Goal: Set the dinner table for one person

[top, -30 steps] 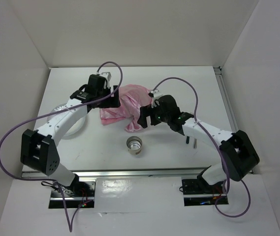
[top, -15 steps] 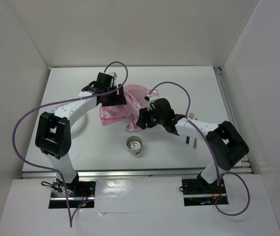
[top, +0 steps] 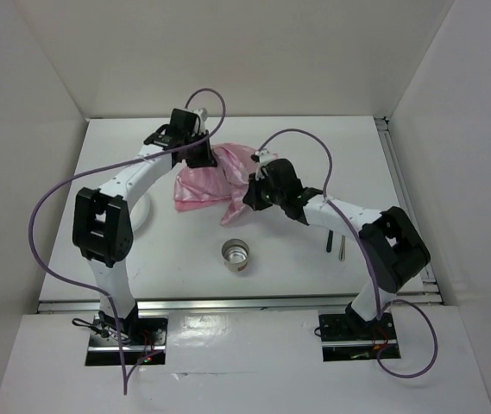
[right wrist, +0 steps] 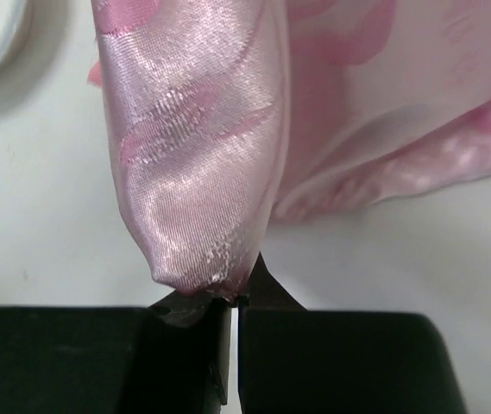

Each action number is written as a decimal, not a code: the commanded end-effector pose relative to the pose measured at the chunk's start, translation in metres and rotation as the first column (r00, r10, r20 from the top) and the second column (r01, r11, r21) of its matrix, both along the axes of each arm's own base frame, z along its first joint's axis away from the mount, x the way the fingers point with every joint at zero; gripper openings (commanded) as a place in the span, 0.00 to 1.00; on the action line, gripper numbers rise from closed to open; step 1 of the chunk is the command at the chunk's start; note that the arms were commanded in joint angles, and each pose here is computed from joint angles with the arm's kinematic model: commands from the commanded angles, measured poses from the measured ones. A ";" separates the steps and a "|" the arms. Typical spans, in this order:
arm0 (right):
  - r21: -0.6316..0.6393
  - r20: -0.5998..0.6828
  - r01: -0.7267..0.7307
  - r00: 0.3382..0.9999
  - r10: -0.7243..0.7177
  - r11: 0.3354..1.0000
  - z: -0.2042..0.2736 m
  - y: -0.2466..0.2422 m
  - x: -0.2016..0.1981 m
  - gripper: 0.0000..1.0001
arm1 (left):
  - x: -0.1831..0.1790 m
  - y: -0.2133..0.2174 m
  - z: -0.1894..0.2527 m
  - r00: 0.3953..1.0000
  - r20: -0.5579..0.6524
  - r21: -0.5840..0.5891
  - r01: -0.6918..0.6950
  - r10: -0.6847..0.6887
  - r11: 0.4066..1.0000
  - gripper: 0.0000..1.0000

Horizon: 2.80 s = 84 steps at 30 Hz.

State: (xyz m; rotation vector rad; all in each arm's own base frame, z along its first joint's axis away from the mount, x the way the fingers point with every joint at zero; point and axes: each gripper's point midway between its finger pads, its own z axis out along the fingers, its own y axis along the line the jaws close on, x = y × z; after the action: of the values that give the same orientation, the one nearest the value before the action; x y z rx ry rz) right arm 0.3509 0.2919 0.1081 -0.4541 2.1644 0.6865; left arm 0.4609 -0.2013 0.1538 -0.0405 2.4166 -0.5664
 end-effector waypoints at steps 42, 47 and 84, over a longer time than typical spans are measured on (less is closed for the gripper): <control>0.056 -0.013 0.563 0.826 -0.564 0.824 0.075 -0.203 0.017 0.63 | -0.118 0.108 0.011 0.954 -0.133 0.187 -0.242 0.268 0.952 0.24; 0.086 -0.172 0.662 0.746 -0.643 0.745 0.049 -0.237 0.015 0.57 | -0.161 0.078 -0.036 0.929 -0.274 0.069 -0.241 0.251 0.968 0.87; -0.062 -0.303 0.666 0.697 -0.650 0.743 -0.011 -0.237 0.075 0.79 | 0.030 0.113 0.006 0.935 -0.098 0.457 -0.263 0.342 0.850 0.00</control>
State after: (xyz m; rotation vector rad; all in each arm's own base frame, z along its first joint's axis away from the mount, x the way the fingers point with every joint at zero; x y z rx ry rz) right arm 0.4309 0.0487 0.0742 0.5484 2.4142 0.4067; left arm 0.5226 -0.1101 0.1692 -0.3317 2.4851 -0.0050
